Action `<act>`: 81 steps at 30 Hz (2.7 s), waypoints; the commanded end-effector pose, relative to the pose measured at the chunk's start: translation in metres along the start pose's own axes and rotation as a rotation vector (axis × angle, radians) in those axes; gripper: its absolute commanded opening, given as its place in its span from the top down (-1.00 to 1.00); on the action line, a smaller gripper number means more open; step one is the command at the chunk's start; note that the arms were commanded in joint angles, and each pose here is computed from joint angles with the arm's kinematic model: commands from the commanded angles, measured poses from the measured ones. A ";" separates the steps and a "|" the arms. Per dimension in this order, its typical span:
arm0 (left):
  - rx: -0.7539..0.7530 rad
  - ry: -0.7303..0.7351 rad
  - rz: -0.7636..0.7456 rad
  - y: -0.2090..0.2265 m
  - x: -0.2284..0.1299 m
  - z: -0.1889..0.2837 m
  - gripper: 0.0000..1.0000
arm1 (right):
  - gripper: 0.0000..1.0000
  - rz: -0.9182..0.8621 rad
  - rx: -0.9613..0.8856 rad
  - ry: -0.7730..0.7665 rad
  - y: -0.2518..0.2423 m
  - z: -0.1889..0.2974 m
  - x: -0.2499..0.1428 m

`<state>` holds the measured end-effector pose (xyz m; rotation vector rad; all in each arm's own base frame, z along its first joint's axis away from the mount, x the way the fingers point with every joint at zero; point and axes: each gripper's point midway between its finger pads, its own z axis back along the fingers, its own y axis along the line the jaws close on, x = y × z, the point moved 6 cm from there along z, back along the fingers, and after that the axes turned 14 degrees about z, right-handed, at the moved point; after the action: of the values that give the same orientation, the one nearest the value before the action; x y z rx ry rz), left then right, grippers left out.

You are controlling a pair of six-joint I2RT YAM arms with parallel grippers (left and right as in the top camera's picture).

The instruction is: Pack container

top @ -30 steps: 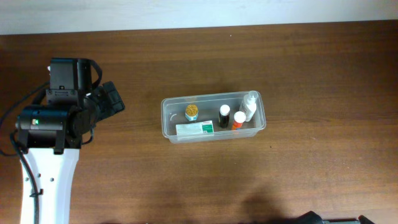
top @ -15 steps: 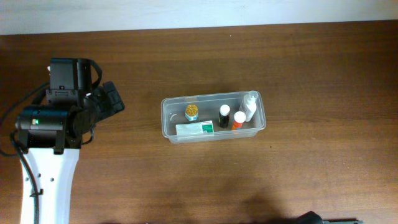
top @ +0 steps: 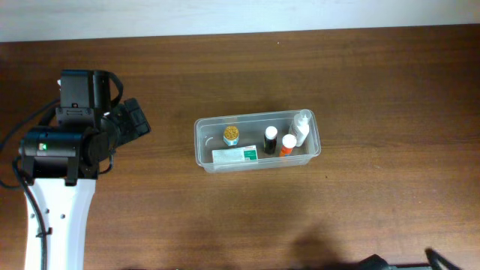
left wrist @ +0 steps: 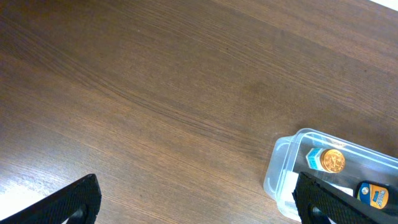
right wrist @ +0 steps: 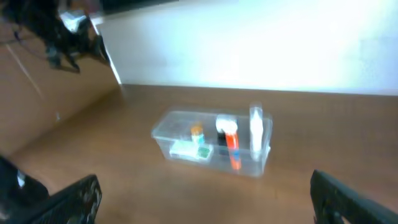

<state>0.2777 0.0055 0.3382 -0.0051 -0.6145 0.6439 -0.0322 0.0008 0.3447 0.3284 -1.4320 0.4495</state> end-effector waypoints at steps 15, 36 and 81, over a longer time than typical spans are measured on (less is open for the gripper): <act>0.005 -0.021 0.013 0.002 0.003 0.003 -0.99 | -0.97 0.249 -0.112 -0.354 -0.024 -0.149 0.004; 0.005 -0.021 0.013 0.002 0.003 0.003 -0.99 | -0.97 0.274 -0.334 -0.261 -0.067 -0.214 -0.106; 0.005 -0.021 0.013 0.002 0.003 0.003 -0.99 | -0.97 0.272 -0.436 0.051 -0.089 -0.216 -0.164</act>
<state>0.2777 0.0055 0.3382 -0.0051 -0.6145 0.6439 0.1859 0.0135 0.1629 -0.2033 -1.4962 0.3609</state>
